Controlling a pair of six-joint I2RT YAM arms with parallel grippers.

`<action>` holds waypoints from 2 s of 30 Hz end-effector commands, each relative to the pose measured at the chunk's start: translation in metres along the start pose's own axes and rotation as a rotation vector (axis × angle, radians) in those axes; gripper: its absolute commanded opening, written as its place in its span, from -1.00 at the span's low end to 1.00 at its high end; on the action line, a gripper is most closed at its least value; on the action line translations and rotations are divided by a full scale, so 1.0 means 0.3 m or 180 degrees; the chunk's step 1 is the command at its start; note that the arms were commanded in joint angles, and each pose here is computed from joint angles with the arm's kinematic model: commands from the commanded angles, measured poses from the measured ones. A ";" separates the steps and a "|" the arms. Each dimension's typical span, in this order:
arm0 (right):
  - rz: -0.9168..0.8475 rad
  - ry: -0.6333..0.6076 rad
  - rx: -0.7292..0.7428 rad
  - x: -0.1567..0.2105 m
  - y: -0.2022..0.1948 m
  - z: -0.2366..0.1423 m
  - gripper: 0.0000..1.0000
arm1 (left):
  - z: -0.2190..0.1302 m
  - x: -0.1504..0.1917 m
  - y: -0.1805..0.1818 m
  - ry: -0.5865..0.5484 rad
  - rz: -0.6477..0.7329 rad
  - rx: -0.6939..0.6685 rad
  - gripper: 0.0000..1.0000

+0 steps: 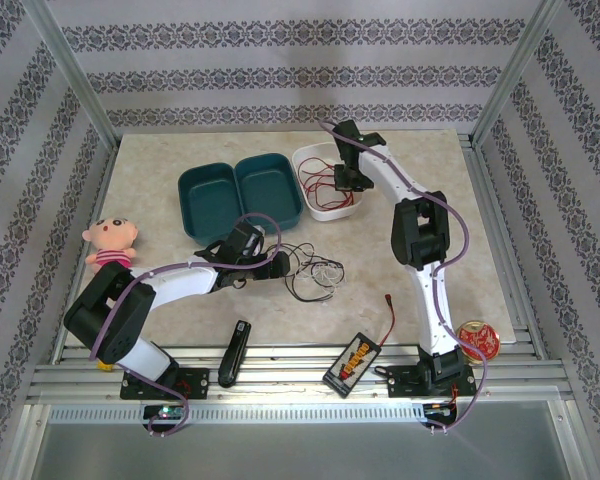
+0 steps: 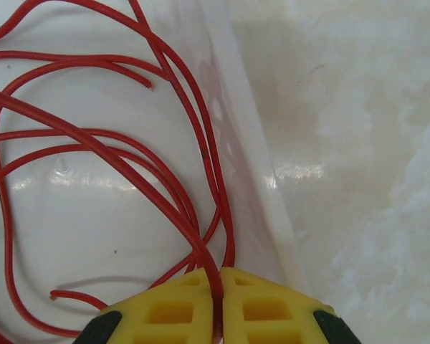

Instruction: Untangle the cables

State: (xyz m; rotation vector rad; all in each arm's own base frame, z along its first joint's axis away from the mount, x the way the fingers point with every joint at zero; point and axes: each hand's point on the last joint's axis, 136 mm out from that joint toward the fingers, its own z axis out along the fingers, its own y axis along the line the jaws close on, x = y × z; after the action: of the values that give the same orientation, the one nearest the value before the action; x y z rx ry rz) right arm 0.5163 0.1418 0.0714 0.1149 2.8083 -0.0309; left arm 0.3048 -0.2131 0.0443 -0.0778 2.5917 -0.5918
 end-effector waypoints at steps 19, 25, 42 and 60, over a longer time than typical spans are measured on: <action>-0.0288 -0.0487 -0.0338 -0.022 0.118 -0.279 -0.25 | 0.009 -0.040 -0.017 -0.0055 -0.0053 0.0064 0.99; -0.0429 -0.0712 -0.0499 -0.046 0.216 -0.304 -0.29 | -0.006 -0.047 -0.009 -0.0129 -0.0091 0.0042 0.99; -0.0538 -0.1231 -0.0586 -0.225 0.473 -0.185 -0.30 | -0.018 -0.038 0.005 -0.0139 -0.0123 -0.0006 0.99; -0.0483 -0.1072 -0.0532 -0.220 0.451 -0.053 -0.24 | -0.002 -0.037 -0.001 -0.0108 -0.0150 0.0021 0.99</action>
State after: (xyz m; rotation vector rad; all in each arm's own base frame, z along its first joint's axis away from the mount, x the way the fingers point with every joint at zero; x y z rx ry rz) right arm 0.5807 0.2799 0.1198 -0.1536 2.4414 0.1552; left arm 0.3090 -0.2137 0.0479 -0.1152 2.5809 -0.6059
